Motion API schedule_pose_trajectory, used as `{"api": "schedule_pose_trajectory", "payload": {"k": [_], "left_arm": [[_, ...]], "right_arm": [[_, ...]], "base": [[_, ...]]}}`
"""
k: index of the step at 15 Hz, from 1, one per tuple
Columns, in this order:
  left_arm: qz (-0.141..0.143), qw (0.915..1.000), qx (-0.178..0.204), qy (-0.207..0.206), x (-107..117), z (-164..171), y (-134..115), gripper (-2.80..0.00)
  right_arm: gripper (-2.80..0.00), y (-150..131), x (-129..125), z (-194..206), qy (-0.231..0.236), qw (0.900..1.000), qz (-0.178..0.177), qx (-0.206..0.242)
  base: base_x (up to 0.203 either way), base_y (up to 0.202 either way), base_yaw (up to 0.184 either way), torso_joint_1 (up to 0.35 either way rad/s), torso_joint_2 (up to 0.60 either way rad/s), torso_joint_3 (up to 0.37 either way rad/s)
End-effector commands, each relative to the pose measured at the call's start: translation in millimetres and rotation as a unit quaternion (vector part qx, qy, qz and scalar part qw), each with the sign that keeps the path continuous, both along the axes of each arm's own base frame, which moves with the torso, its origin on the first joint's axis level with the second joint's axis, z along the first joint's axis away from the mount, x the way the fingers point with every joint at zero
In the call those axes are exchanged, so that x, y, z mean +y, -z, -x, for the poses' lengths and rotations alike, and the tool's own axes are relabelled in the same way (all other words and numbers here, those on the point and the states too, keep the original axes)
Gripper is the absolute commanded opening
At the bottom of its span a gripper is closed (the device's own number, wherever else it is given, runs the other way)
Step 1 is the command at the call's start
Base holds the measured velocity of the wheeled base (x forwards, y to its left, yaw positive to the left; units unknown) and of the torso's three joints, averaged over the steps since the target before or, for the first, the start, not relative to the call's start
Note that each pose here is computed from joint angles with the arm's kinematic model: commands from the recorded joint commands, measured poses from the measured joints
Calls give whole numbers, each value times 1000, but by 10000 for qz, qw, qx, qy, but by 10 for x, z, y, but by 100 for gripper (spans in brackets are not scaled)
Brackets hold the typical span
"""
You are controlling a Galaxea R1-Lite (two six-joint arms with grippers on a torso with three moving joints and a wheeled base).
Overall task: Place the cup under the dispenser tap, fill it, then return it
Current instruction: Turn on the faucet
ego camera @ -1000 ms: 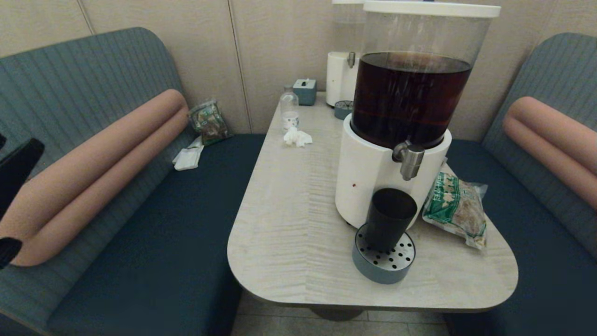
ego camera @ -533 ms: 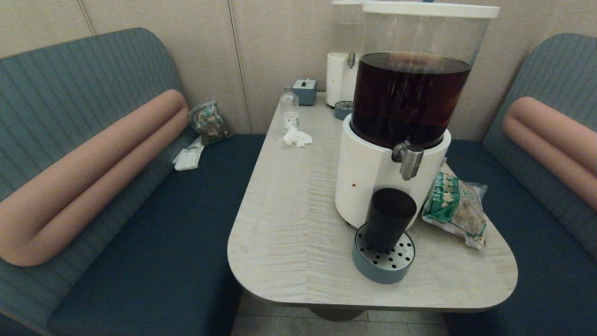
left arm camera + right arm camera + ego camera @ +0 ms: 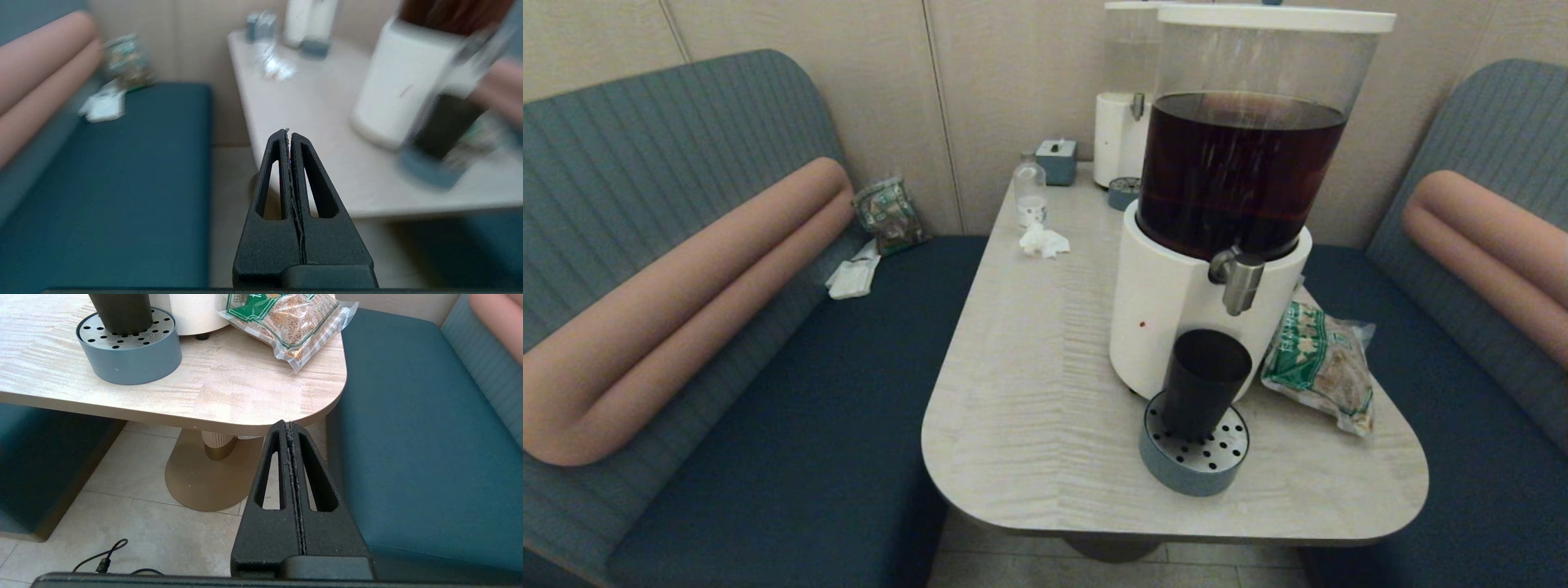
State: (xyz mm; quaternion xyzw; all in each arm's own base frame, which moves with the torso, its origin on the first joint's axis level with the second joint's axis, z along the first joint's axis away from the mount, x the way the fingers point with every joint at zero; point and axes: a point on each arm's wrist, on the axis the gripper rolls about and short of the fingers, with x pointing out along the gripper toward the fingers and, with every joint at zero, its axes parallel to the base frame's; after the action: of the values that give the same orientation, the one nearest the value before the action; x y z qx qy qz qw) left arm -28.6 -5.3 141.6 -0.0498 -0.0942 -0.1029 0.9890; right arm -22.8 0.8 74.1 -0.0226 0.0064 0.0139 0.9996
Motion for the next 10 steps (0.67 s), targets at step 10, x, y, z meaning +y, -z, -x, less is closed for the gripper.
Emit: {"api": "schedule_pose_trajectory", "payload": {"k": [10], "left_arm": [[-496, 9880, 1050, -1021, 46, -49, 660, -280]], "right_arm": [[-280, 0, 0, -1, -7, 10000, 8, 9]], "base": [[0, 0, 0, 0, 0, 0]]}}
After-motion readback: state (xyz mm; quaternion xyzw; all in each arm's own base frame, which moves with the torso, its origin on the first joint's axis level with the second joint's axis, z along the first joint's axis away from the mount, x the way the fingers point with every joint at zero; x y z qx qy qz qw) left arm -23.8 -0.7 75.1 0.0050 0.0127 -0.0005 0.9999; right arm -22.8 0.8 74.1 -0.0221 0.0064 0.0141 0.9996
